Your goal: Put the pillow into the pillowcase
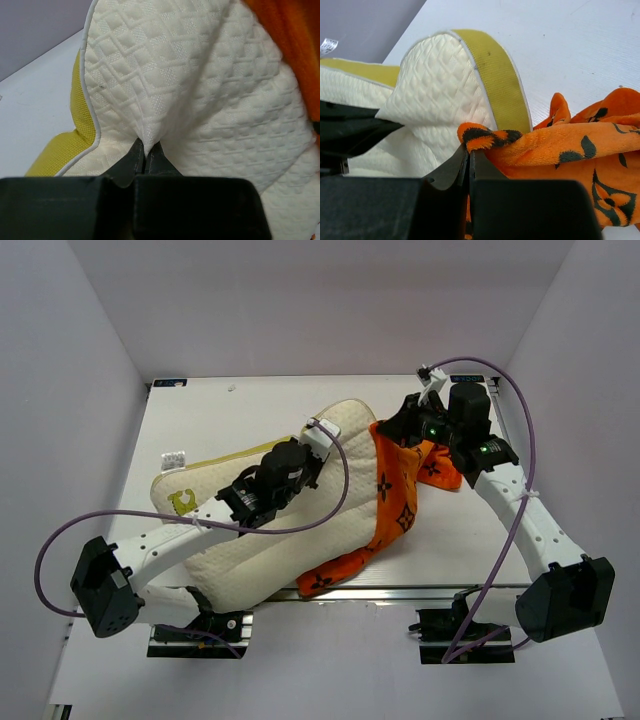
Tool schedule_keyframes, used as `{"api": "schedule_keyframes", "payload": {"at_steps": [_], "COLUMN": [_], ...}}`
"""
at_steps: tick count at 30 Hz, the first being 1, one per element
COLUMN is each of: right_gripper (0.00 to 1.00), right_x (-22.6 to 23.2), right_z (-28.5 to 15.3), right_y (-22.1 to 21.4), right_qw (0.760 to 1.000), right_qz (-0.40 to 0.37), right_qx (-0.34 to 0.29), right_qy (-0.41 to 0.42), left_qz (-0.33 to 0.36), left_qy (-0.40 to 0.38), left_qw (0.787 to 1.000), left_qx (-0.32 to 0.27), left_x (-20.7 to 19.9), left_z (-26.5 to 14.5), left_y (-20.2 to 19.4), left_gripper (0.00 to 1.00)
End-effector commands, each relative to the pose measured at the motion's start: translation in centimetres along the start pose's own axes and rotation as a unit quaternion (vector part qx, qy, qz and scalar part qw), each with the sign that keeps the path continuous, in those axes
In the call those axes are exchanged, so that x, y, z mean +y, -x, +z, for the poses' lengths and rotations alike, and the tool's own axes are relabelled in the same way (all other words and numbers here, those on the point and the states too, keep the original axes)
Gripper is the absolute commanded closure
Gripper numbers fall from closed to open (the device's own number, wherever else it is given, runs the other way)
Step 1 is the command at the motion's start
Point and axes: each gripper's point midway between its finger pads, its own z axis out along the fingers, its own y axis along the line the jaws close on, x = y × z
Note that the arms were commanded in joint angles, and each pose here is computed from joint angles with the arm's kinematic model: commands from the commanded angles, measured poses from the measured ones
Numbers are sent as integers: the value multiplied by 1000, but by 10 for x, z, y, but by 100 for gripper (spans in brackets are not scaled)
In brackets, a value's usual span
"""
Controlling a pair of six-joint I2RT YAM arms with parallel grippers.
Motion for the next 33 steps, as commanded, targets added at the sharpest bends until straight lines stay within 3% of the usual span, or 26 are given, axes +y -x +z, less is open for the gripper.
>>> {"api": "schedule_keyframes", "payload": {"at_steps": [1,12,26,33], "right_gripper": [100,100,100,100], "right_x": [17,28,15,6], "right_z": [-9,-20,4,19], "right_y": [68,111,128,133], "right_qw": [994,977,972,973], "right_qz": [-28,-45,-61,-70], "right_qx": [-107,-207,-226,-220], "right_qy": [2,10,11,7], "left_qz": [-41,-63,-80,-81], "left_qy": [-43,-122,-229,-264], "left_qw": [998,990,970,961], "left_qx": [-31,-16,6,-7], "left_x": [-29,-77,-139,-160], "left_z": [-13,-7,5,-7], "left_y": [13,-10,-38,-26], "left_gripper": [100,100,100,100]}}
